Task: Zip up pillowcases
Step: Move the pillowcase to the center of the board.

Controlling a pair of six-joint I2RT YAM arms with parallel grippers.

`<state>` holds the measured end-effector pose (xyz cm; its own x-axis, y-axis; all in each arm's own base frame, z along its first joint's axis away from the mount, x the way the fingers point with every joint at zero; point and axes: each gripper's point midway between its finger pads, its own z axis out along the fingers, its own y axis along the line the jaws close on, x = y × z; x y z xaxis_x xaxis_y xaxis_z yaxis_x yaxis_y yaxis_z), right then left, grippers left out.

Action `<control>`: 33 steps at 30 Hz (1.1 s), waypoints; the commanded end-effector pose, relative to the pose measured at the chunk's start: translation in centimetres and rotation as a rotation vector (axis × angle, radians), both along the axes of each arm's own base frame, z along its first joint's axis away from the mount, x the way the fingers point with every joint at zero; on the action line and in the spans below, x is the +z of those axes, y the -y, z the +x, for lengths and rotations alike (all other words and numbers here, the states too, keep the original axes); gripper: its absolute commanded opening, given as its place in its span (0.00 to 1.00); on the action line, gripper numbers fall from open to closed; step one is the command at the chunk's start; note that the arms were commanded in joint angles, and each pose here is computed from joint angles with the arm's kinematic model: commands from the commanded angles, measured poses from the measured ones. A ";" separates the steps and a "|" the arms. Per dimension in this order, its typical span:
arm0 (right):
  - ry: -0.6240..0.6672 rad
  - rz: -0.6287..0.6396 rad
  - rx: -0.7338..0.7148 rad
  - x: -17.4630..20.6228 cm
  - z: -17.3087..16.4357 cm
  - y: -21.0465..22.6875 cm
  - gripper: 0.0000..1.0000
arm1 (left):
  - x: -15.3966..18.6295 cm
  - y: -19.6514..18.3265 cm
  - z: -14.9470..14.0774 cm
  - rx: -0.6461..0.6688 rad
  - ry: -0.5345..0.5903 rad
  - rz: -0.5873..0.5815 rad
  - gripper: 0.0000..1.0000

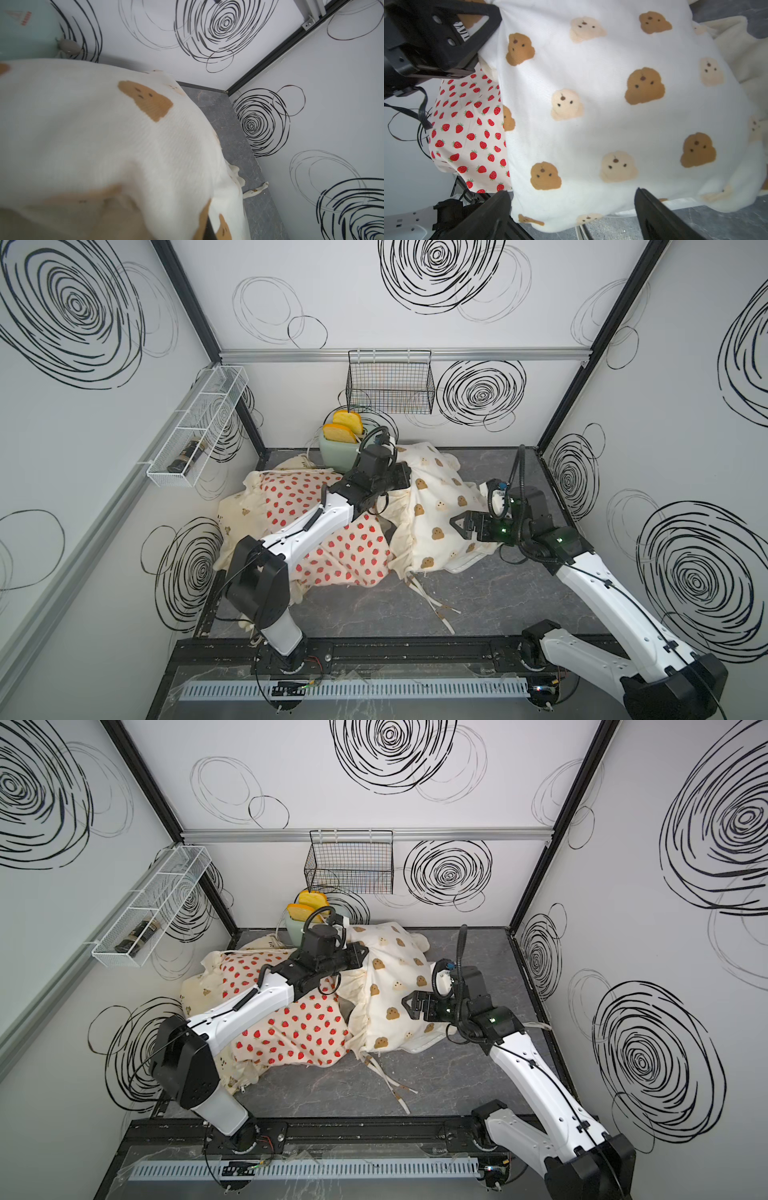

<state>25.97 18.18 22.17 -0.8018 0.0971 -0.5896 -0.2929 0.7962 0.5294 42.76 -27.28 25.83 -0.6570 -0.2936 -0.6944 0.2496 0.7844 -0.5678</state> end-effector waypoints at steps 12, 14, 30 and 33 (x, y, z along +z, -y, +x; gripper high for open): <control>-0.051 -0.034 0.022 -2.9 -0.3 -0.9 0.97 | 2.9 -3.1 -1.3 -0.009 0.102 0.085 0.69; -0.055 -0.041 0.024 -3.1 -0.4 -0.8 0.97 | 3.4 -4.3 -2.6 0.012 0.115 0.123 0.77; -0.040 -0.090 0.103 -4.6 -3.9 -2.7 0.97 | -2.5 -5.6 -16.5 -0.058 -0.031 0.013 0.86; -0.048 -0.086 0.105 -5.1 -4.3 -2.8 0.97 | -5.2 -4.4 -18.8 -0.087 -0.098 0.019 0.84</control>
